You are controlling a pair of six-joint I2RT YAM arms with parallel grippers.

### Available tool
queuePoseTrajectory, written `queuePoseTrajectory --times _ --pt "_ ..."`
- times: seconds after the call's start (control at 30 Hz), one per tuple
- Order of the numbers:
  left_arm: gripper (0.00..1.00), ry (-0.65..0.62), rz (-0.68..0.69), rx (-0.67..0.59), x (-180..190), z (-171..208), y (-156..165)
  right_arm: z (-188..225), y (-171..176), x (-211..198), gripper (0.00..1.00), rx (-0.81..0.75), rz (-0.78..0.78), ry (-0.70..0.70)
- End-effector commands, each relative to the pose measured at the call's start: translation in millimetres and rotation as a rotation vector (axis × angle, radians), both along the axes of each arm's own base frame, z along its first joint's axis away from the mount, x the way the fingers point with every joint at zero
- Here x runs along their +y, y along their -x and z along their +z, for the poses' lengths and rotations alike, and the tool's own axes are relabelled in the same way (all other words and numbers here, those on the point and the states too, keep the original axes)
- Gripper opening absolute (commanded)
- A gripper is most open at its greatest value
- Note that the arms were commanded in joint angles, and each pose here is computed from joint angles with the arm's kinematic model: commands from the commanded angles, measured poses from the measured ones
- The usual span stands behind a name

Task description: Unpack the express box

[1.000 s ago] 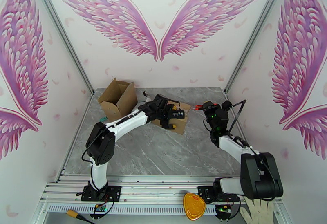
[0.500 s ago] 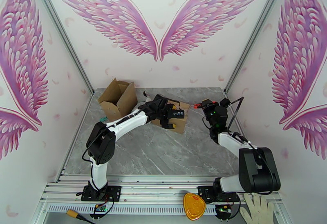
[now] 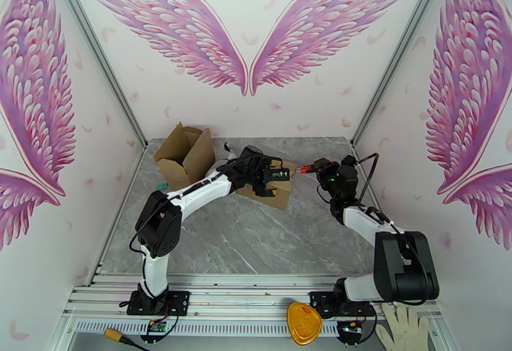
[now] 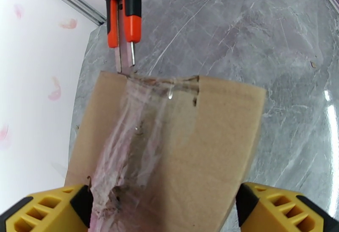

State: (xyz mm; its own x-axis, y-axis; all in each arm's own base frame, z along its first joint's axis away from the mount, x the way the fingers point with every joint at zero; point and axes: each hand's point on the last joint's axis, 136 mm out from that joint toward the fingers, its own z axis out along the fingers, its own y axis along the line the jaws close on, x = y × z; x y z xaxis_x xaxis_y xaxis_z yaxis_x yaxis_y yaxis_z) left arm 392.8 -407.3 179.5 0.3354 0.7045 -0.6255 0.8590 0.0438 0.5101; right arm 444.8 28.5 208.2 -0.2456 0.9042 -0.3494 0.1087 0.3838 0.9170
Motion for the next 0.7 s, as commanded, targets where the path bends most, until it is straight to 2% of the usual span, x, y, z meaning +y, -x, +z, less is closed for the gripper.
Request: queuePoseTrajectory --times 0.0,0.37,0.57,0.67 --pt "0.95 0.034 -0.006 -0.02 -3.0 1.7 -10.3 -20.9 8.7 28.3 0.0 0.105 0.167 -0.042" --pt "0.94 -0.009 -0.046 0.013 -3.1 -10.9 -9.5 -29.1 12.5 46.6 0.0 0.168 0.366 -0.081" --pt "0.92 0.001 -0.025 0.031 2.9 -9.5 -16.2 -26.7 18.3 47.8 0.0 0.191 0.435 -0.093" --pt "0.93 0.003 -0.049 0.041 -1.3 -6.2 -9.4 -27.1 18.0 49.5 0.0 0.2 0.458 -0.098"
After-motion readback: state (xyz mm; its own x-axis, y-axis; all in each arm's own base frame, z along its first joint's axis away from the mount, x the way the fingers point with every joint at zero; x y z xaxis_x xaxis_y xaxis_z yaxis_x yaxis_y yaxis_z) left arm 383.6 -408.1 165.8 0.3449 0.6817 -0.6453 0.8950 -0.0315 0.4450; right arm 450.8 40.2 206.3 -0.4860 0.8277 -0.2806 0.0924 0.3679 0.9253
